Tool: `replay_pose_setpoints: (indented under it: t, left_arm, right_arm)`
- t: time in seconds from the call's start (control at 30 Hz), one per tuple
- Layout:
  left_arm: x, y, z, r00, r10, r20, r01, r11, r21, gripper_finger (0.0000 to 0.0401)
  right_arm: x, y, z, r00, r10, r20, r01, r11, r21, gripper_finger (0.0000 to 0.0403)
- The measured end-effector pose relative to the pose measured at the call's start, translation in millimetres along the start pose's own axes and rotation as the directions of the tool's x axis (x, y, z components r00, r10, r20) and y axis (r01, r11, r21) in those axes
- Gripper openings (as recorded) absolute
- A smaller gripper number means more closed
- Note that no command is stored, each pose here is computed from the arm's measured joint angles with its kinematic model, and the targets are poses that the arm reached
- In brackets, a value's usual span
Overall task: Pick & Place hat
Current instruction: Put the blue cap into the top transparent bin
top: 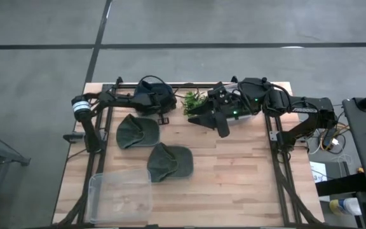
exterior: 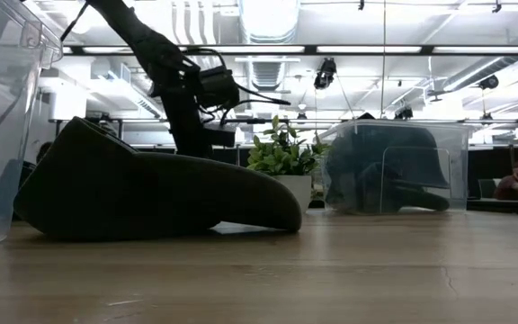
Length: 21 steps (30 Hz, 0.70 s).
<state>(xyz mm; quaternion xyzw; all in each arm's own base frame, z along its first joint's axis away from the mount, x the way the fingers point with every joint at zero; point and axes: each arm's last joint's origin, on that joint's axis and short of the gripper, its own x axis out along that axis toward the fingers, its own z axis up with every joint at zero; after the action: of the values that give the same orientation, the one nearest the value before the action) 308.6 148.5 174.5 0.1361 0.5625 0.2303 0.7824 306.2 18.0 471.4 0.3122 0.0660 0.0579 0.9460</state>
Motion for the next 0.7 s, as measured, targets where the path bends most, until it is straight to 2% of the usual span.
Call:
replay_pose_setpoints:
  t: [0.13,0.3,0.5,0.7]
  left_arm:
    - [-7.5,2.6,1.7,1.0,-0.023,-0.017,0.023,1.0,0.0,0.0005]
    - [-34.7,15.7,7.5,0.999,-0.048,-0.003,0.048,0.999,-0.02,0.0003]
    - [-80.6,37.6,10.6,0.996,0.0,0.086,0.006,0.998,-0.066,0.0001]
    - [-119.1,50.0,1.9,0.987,0.034,0.16,-0.013,0.992,-0.129,0.0001]
  right_arm:
    - [0.0,-0.1,-0.1,1.0,-0.001,-0.001,0.001,1.0,-0.002,0.0224]
    - [0.0,0.4,0.1,1.0,0.002,0.002,-0.002,1.0,-0.006,0.0224]
    - [-0.1,0.6,1.8,1.0,0.004,0.02,-0.004,1.0,-0.008,0.0224]
    - [-0.6,-1.2,3.7,0.995,-0.066,0.076,0.065,0.998,0.007,0.0224]
